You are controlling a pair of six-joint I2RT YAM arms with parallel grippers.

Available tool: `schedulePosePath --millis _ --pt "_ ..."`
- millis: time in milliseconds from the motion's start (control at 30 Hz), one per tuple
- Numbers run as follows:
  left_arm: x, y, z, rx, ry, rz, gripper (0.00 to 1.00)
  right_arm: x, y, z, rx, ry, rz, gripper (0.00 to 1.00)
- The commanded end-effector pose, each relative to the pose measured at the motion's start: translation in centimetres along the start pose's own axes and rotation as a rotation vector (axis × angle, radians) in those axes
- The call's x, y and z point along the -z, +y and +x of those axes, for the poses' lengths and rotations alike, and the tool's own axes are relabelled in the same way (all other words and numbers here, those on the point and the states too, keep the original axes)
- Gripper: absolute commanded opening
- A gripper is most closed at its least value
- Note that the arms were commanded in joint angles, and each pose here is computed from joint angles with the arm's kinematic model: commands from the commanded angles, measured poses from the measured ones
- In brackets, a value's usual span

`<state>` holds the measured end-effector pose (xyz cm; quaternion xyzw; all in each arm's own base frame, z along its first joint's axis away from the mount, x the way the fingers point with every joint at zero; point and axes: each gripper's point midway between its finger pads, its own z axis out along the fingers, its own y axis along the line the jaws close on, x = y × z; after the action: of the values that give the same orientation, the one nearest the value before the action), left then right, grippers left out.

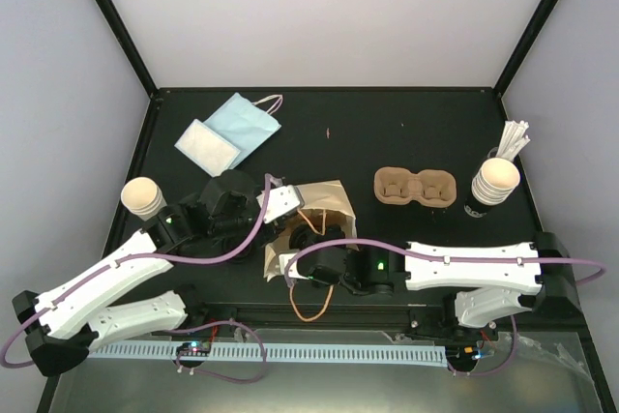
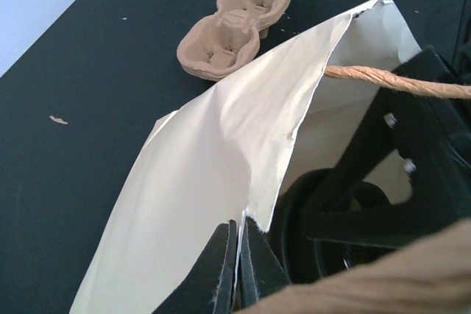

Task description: Pack the takeout coffee

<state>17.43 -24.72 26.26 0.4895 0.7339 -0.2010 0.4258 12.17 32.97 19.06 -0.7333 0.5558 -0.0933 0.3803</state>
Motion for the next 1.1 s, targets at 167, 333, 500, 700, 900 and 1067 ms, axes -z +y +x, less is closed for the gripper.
schedulePosePath --millis 167,333,500,700,900,1067 --pt "0.6 -1.6 -0.6 0.018 -0.048 0.062 0.02 0.5 -1.5 0.3 -0.079 -0.017 0.101 0.55" --pt "0.6 -1.8 -0.7 0.026 -0.053 0.066 0.01 0.3 -0.4 -0.6 -0.069 -0.045 0.083 0.55" --pt "0.6 -2.0 -0.8 0.036 -0.058 0.067 0.01 0.1 2.5 -1.7 -0.064 -0.097 0.006 0.55" --pt "0.3 -3.0 -0.4 0.045 -0.038 0.108 0.02 -1.3 5.2 -0.9 -0.070 -0.078 -0.058 0.55" --pt "0.2 -4.1 0.1 0.053 -0.016 0.143 0.02 -1.9 4.7 -0.4 -0.081 -0.081 0.014 0.54" --pt "0.5 -4.9 0.0 0.056 -0.038 0.176 0.02 -2.4 3.1 -0.8 -0.084 -0.092 0.127 0.54"
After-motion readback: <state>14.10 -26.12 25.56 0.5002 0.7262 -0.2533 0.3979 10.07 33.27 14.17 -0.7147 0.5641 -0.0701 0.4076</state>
